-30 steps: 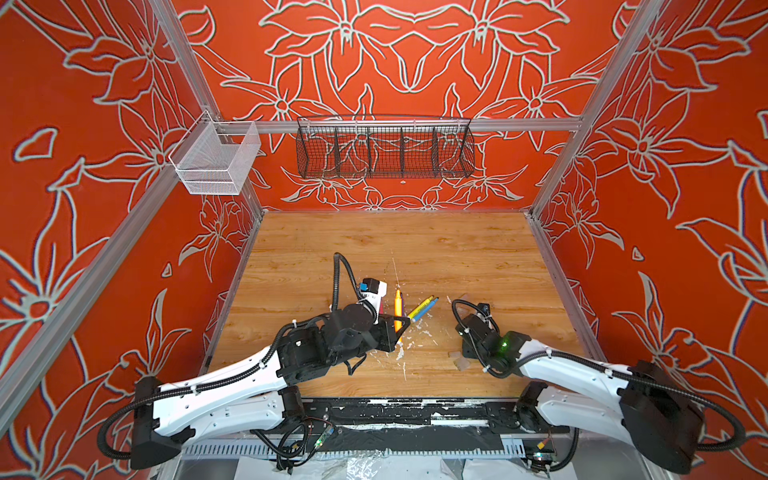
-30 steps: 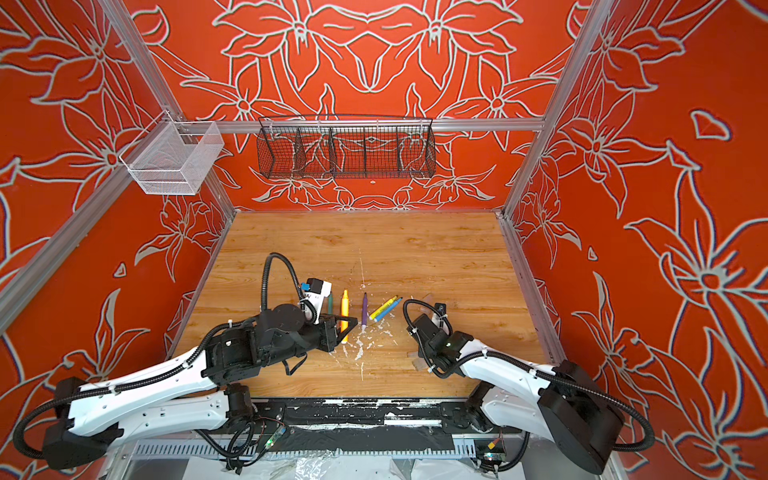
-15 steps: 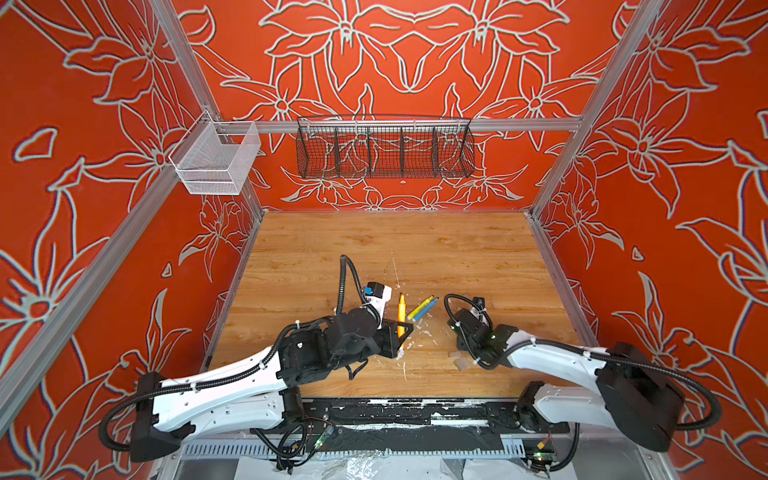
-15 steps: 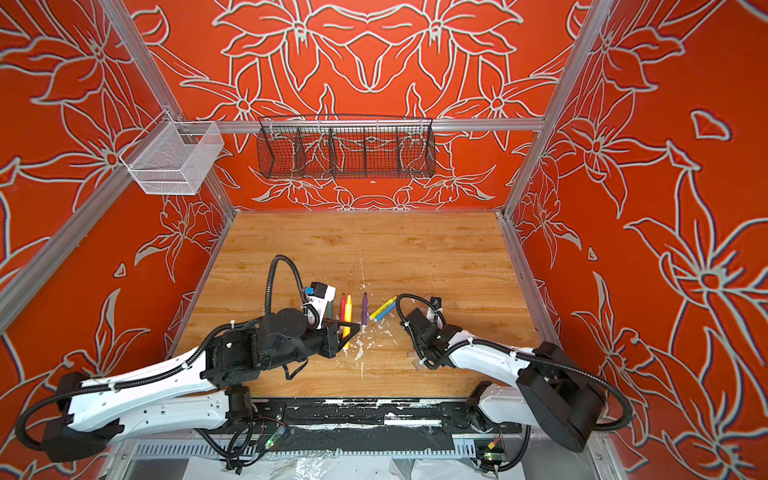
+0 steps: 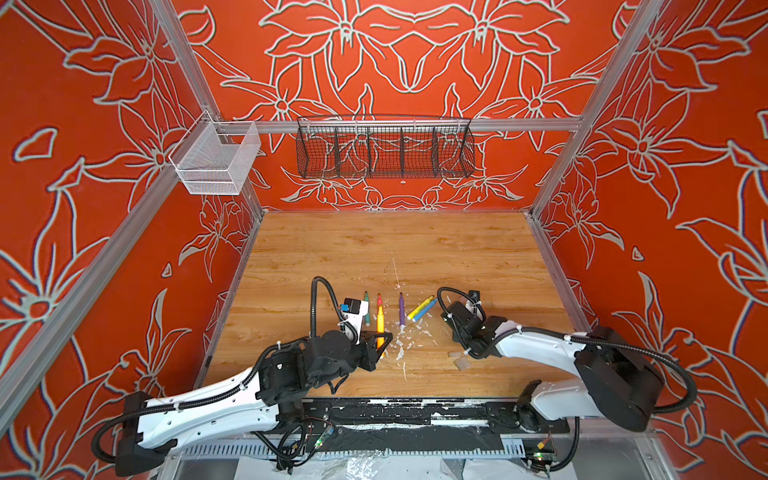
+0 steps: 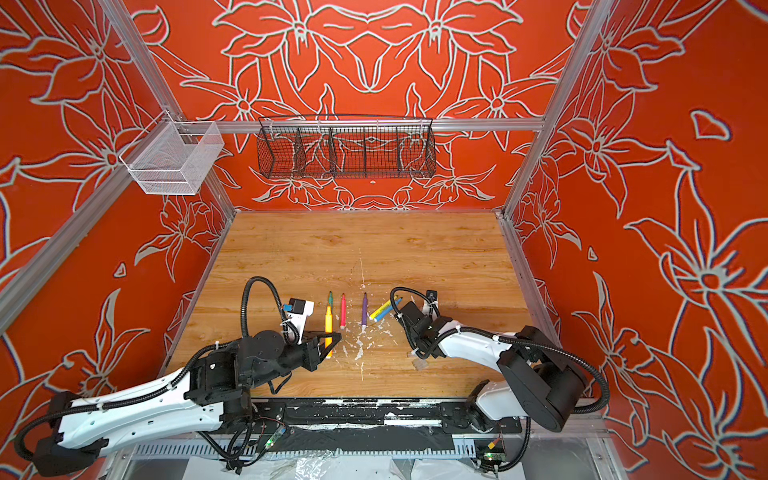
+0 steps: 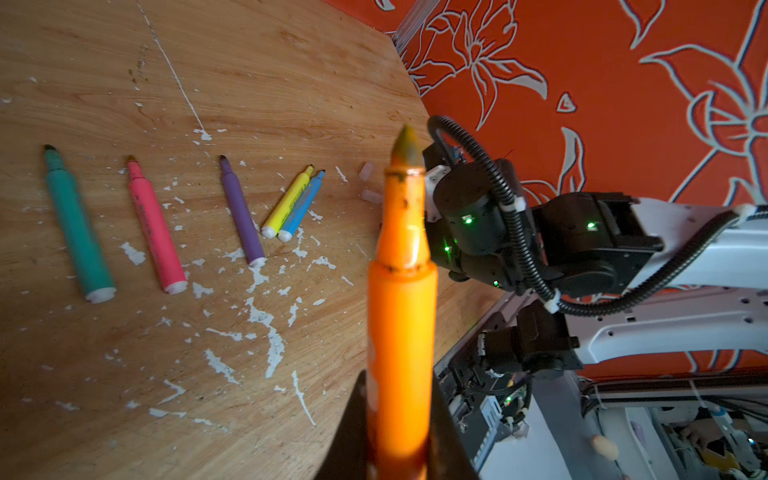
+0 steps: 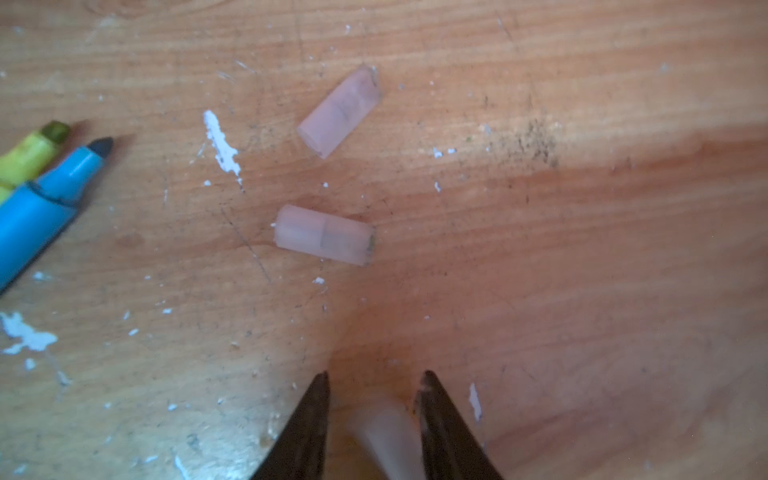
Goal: Insert the pens into the pen caps
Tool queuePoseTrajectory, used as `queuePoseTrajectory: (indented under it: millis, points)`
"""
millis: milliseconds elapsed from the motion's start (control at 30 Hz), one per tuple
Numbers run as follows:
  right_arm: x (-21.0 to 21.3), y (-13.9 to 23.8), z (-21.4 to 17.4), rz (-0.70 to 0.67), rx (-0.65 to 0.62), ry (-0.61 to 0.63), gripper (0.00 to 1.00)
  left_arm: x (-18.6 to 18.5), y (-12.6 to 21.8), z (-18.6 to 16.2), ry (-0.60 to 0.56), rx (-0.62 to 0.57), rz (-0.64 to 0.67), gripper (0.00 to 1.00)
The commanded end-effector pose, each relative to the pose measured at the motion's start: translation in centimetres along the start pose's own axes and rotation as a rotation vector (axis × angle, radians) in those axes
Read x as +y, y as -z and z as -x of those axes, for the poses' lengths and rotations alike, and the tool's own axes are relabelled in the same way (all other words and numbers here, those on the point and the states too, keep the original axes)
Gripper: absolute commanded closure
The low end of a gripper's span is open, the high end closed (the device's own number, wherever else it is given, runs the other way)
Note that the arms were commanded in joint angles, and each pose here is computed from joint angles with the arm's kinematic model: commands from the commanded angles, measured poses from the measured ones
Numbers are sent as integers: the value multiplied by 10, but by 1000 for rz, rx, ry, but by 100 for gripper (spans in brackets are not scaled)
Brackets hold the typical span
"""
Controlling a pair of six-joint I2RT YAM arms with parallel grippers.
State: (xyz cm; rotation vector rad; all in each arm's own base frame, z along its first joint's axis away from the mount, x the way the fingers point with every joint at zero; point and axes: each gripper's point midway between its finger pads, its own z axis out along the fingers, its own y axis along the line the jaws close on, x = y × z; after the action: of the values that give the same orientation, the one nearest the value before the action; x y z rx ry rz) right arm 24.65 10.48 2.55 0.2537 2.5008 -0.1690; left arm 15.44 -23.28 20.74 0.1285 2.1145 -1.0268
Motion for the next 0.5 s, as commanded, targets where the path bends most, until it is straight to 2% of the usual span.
queuePoseTrajectory:
  millis: [0,167,300,467]
  points:
    - [-12,2,-10,-11,27,6,64,3,6,10,-43,-77,-10,100]
    - [-4,6,-18,63,64,11,62,12,19,13,-37,-97,15,100]
    - [-5,12,-17,70,73,11,52,16,19,13,-39,-94,33,100]
    - [-14,37,-4,72,60,6,52,12,17,14,-60,-79,41,100]
